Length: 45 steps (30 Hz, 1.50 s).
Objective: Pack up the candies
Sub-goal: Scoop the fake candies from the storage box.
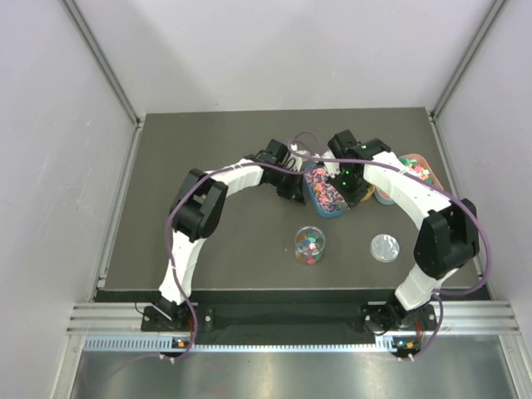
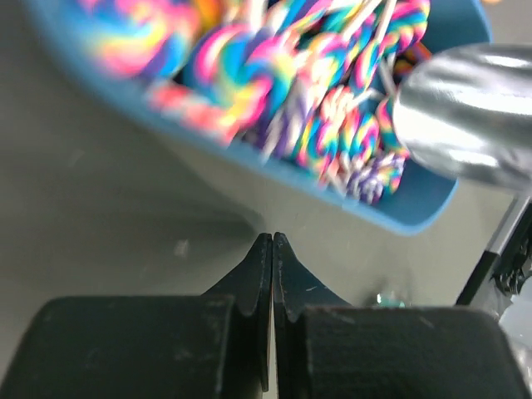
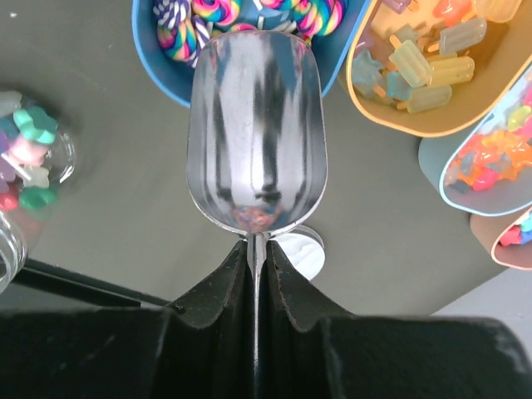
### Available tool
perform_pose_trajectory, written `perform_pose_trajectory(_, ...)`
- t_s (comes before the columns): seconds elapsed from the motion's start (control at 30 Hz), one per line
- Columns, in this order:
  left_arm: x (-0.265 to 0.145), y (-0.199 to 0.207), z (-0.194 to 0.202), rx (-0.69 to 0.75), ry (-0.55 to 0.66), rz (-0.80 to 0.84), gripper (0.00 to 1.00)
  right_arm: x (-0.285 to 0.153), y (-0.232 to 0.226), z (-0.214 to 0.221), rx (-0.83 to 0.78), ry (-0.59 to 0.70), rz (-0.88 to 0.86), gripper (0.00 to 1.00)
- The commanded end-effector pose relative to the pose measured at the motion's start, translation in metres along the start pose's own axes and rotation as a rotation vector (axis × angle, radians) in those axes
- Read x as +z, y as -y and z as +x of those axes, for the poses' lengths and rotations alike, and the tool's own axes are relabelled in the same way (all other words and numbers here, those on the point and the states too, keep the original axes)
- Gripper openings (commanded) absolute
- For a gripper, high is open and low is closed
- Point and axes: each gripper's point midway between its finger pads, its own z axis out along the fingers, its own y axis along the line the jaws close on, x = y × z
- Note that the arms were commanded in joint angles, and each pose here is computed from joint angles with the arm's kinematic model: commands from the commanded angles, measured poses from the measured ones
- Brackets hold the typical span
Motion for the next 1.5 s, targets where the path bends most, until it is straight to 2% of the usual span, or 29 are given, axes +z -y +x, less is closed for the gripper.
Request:
perform_pose_trajectory(0.0, -0.047, 0.013, -0.043, 0.094, 0.145, -0.003, 0.0, 0.007, -0.004, 0.0, 0.021, -0.027, -0.023, 0.0)
perform_pose_trajectory(0.2, -0.074, -0.02, -0.075, 0.058, 0.259, -0.066, 0.0, 0.019, -0.005, -0.004, 0.01, -0.062, -0.023, 0.0)
perform_pose_trajectory(0.33, -0.088, -0.051, -0.126, 0.074, 0.403, -0.122, 0.0, 0.027, -0.013, -0.005, -0.02, -0.085, -0.028, 0.0)
perform_pose_trajectory(0.37, -0.064, -0.074, -0.112, 0.017, 0.331, -0.105, 0.0, 0.029, -0.015, -0.005, -0.027, -0.091, -0.025, 0.0)
perform_pose_trajectory(0.4, -0.073, -0.064, -0.149, 0.061, 0.38, -0.082, 0.0, 0.03, -0.016, -0.006, -0.037, -0.093, -0.023, 0.0)
perform_pose_trajectory(0.47, -0.055, -0.07, -0.159, 0.085, 0.386, -0.055, 0.0, 0.03, -0.017, -0.009, -0.058, -0.091, -0.007, 0.0)
perform_pose_trajectory(0.77, -0.004, -0.066, -0.144, 0.036, 0.353, 0.059, 0.01, 0.031, -0.035, -0.013, -0.145, -0.095, 0.008, 0.0)
perform_pose_trajectory(1.03, 0.022, -0.039, -0.127, 0.014, 0.295, 0.145, 0.0, 0.047, -0.039, -0.04, -0.14, -0.079, -0.001, 0.0)
perform_pose_trajectory(1.17, 0.027, -0.032, -0.12, 0.005, 0.267, 0.162, 0.0, 0.053, -0.042, -0.044, -0.127, -0.087, -0.014, 0.0)
perform_pose_trajectory(1.47, 0.026, -0.033, -0.109, -0.002, 0.24, 0.15, 0.0, 0.058, -0.067, -0.019, -0.062, -0.13, -0.103, 0.0)
